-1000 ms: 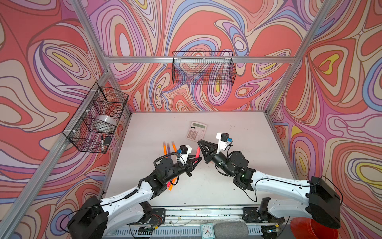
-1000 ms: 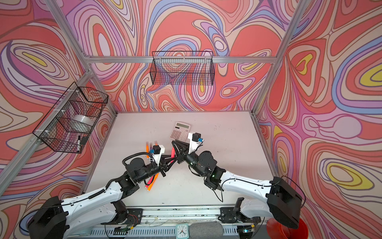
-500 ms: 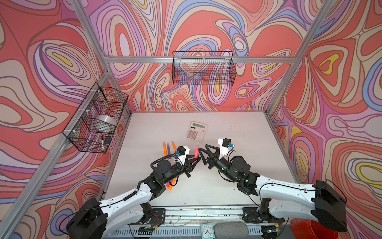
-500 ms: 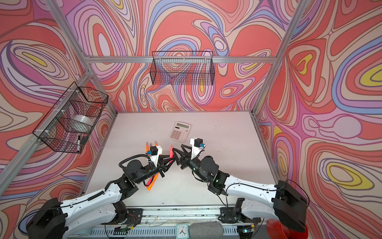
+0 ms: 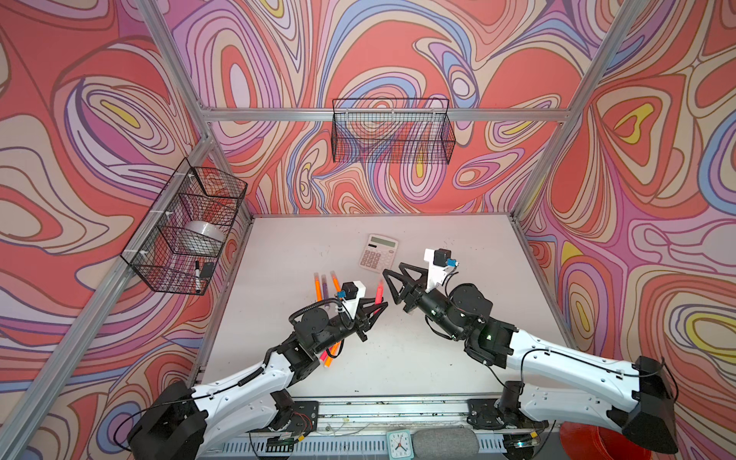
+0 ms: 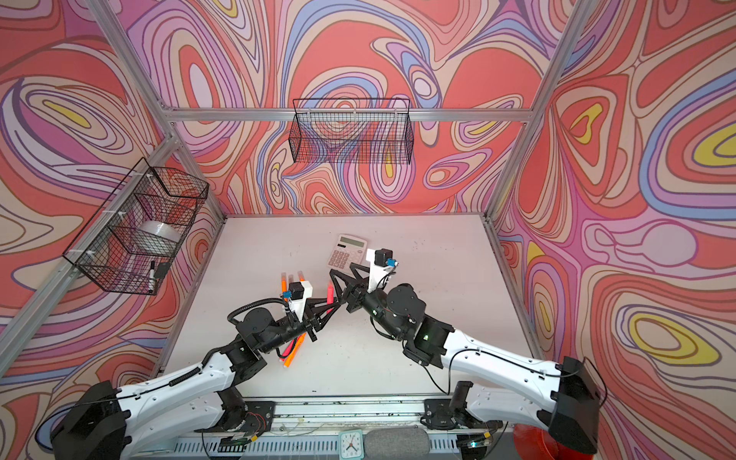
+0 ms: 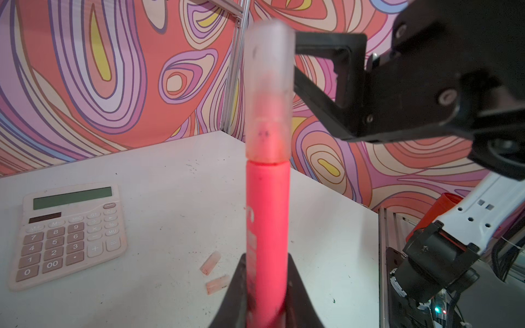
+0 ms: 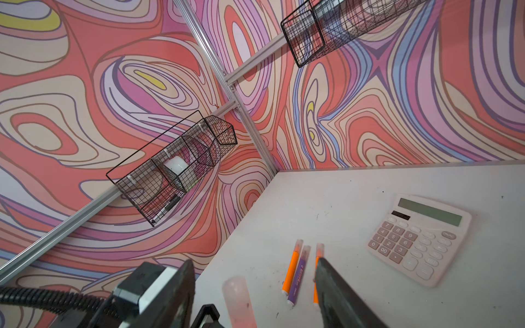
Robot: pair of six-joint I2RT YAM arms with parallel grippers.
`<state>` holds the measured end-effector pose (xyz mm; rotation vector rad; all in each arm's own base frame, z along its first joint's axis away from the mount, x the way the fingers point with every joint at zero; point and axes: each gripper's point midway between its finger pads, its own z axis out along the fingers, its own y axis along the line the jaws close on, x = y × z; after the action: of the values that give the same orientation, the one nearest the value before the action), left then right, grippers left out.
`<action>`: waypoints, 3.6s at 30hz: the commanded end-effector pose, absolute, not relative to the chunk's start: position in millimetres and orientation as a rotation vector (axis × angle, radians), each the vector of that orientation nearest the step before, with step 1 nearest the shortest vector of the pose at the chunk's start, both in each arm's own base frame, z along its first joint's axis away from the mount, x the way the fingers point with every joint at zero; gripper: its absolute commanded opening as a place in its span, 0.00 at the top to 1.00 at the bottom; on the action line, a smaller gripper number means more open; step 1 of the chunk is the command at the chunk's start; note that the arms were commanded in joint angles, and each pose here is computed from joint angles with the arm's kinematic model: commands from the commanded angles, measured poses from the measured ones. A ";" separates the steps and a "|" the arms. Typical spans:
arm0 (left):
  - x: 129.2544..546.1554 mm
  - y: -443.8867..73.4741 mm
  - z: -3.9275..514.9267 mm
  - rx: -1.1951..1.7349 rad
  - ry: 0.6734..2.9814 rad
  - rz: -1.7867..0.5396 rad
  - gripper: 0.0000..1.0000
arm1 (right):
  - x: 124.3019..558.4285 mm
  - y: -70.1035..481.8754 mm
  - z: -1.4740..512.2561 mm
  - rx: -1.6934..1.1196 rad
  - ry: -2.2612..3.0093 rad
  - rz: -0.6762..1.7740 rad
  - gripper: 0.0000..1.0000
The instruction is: Insert the pens into the pen caps
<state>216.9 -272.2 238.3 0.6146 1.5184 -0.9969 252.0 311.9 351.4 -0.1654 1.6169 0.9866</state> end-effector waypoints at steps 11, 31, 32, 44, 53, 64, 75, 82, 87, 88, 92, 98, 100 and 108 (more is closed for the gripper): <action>214.1 -273.2 251.2 0.639 1.454 -0.992 1.00 | 266.0 336.9 320.3 -0.242 1.819 0.861 0.64; 216.8 -274.7 248.2 0.642 1.471 -0.984 1.00 | 264.1 344.1 329.2 -0.276 1.828 0.877 0.59; 217.3 -274.6 247.8 0.638 1.473 -0.982 1.00 | 263.8 344.6 329.4 -0.279 1.830 0.878 0.60; 218.5 -274.9 246.9 0.636 1.482 -0.980 1.00 | 259.3 343.7 337.5 -0.282 1.827 0.904 0.61; 224.0 -270.7 245.3 0.600 1.501 -0.951 1.00 | 256.4 341.5 327.8 -0.273 1.849 0.905 0.68; 223.4 -270.5 246.4 0.604 1.499 -0.950 1.00 | 250.5 342.8 324.9 -0.284 1.853 0.925 0.82; 221.2 -270.6 247.9 0.608 1.491 -0.961 1.00 | 252.2 345.8 315.2 -0.286 1.876 0.908 0.78; 221.0 -269.9 249.4 0.604 1.487 -0.962 1.00 | 254.6 343.8 312.0 -0.271 1.884 0.888 0.75; 221.0 -270.4 249.2 0.605 1.487 -0.964 1.00 | 253.8 344.3 312.1 -0.271 1.883 0.897 0.85; 221.0 -270.2 249.8 0.605 1.487 -0.963 1.00 | 253.4 344.8 311.6 -0.273 1.884 0.901 0.87; 224.9 -267.1 248.9 0.577 1.501 -0.947 1.00 | 250.3 346.7 304.2 -0.277 1.902 0.922 0.93; 232.2 -262.7 252.9 0.557 1.498 -0.889 1.00 | 236.9 349.0 274.7 -0.289 1.975 0.942 1.00; 237.5 -257.8 259.1 0.525 1.487 -0.853 1.00 | 228.5 349.1 265.5 -0.301 1.995 0.941 1.00; 247.6 -244.6 319.5 0.423 1.391 -0.800 1.00 | 201.7 351.1 240.5 -0.339 2.031 0.931 1.00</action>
<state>218.5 -268.1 214.2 0.6662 1.6314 -0.8662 244.7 334.2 300.1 -0.1633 1.8354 0.9263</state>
